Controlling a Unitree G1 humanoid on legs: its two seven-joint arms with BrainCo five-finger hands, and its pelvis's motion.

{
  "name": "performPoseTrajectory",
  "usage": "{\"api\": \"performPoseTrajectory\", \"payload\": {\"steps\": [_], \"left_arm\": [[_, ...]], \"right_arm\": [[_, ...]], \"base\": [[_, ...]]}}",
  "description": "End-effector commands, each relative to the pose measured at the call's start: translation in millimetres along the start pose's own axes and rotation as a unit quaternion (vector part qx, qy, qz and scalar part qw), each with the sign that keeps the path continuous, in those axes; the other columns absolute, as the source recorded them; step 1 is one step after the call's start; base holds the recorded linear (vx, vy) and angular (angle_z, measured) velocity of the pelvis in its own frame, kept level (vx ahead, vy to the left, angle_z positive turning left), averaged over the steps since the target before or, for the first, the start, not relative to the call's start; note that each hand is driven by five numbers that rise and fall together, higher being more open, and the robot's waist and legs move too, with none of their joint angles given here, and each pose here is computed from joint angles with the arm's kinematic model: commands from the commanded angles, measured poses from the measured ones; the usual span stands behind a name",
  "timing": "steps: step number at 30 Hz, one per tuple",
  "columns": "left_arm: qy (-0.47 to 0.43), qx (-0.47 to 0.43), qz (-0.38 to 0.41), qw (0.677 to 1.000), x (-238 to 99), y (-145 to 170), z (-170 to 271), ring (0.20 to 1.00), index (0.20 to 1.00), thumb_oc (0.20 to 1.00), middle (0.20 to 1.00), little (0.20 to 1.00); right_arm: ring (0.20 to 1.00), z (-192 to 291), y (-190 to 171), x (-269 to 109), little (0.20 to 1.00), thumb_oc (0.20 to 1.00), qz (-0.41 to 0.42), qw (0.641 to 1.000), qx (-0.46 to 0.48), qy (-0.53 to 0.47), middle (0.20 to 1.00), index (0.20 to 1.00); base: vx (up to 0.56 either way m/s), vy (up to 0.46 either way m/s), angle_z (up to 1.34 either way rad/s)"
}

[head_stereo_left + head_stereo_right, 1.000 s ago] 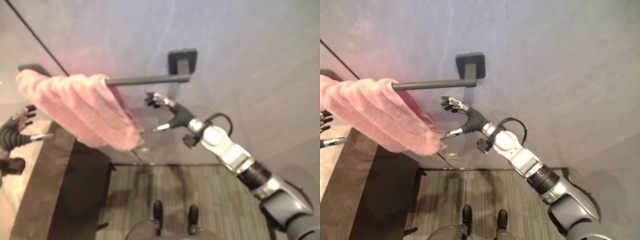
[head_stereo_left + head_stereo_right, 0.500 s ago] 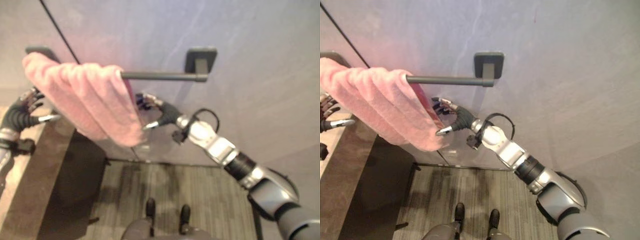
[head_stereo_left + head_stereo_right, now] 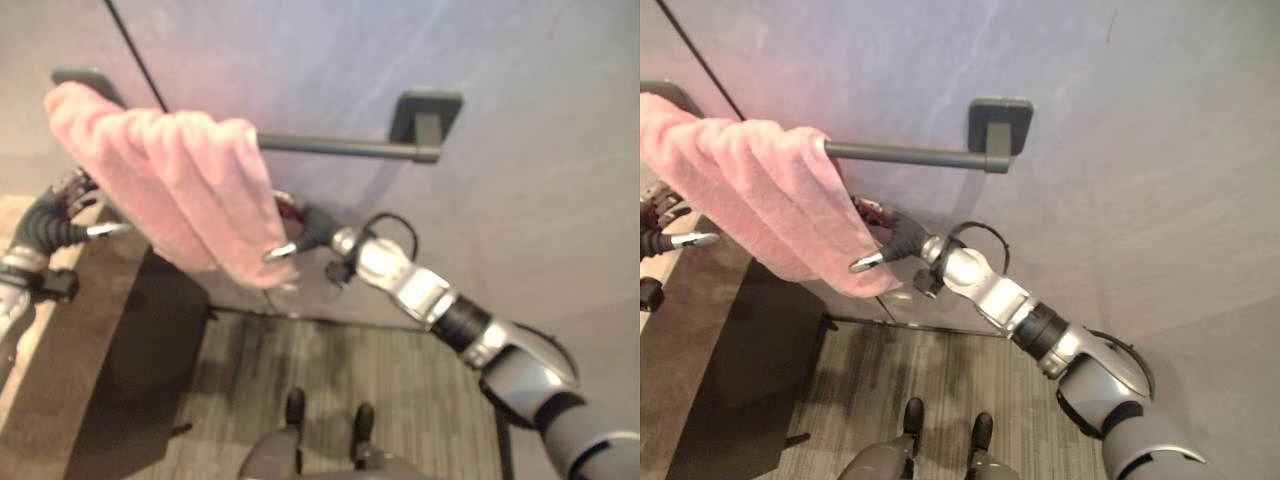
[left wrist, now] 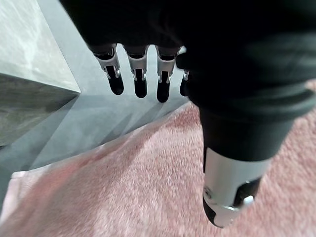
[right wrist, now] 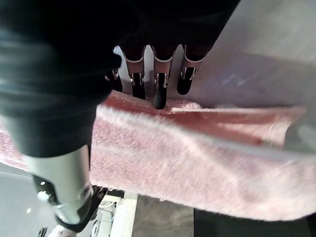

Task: Put brush and paste in cup on sink, flatten towel.

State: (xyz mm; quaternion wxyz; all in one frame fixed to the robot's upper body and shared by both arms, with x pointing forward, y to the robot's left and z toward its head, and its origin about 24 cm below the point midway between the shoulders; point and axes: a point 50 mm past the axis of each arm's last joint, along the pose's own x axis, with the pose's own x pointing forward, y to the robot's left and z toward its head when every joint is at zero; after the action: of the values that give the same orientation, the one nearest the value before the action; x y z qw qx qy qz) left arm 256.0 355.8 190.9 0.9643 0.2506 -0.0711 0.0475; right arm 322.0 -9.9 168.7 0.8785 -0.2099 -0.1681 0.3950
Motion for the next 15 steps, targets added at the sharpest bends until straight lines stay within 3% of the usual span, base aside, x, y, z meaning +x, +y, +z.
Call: {"api": "performPoseTrajectory", "payload": {"steps": [1, 2, 3, 4, 5, 12, 15], "left_arm": [[-0.048, 0.025, 0.01, 0.998, 13, 15, 30, 1.0, 1.0, 1.0, 1.0, 1.0], [-0.047, 0.023, 0.009, 0.999, 13, 14, 29, 1.0, 1.0, 1.0, 1.0, 1.0], [-0.047, 0.024, 0.003, 0.999, 14, 12, 29, 0.755, 0.755, 0.755, 0.755, 0.755], [-0.047, 0.023, -0.001, 0.999, 15, 11, 29, 0.31, 0.31, 0.31, 0.31, 0.31], [-0.047, 0.018, -0.005, 0.999, 16, 9, 29, 0.203, 0.203, 0.203, 0.203, 0.203], [-0.049, 0.014, -0.01, 0.999, 14, 3, 25, 0.2, 0.2, 0.2, 0.2, 0.2], [-0.083, -0.044, -0.028, 0.995, 4, -9, 31, 0.2, 0.2, 0.2, 0.2, 0.2]], "right_arm": [[0.818, 33, 4, 20, 0.818, 0.818, 0.012, 0.998, -0.001, -0.063, 0.818, 0.818], [0.793, 33, 5, 20, 0.793, 0.793, 0.015, 0.998, 0.0, -0.063, 0.793, 0.793], [0.432, 34, 4, 20, 0.432, 0.432, 0.016, 0.998, -0.002, -0.064, 0.432, 0.432], [0.2, 33, 4, 19, 0.2, 0.2, 0.015, 0.998, -0.003, -0.064, 0.2, 0.2], [0.2, 34, 3, 19, 0.2, 0.2, 0.015, 0.998, -0.002, -0.066, 0.2, 0.2], [0.2, 32, -5, 7, 0.2, 0.2, 0.006, 0.997, -0.007, -0.071, 0.2, 0.2], [0.2, 45, -23, -18, 0.2, 0.2, -0.027, 0.993, -0.018, -0.118, 0.2, 0.2]], "base": [[0.0, 0.0, 0.0], [0.0, 0.0, 0.0], [0.0, 0.0, 0.0], [0.0, 0.0, 0.0], [0.0, 0.0, 0.0], [0.0, 0.004, -0.03], [0.0, 0.0, 0.0]]}}
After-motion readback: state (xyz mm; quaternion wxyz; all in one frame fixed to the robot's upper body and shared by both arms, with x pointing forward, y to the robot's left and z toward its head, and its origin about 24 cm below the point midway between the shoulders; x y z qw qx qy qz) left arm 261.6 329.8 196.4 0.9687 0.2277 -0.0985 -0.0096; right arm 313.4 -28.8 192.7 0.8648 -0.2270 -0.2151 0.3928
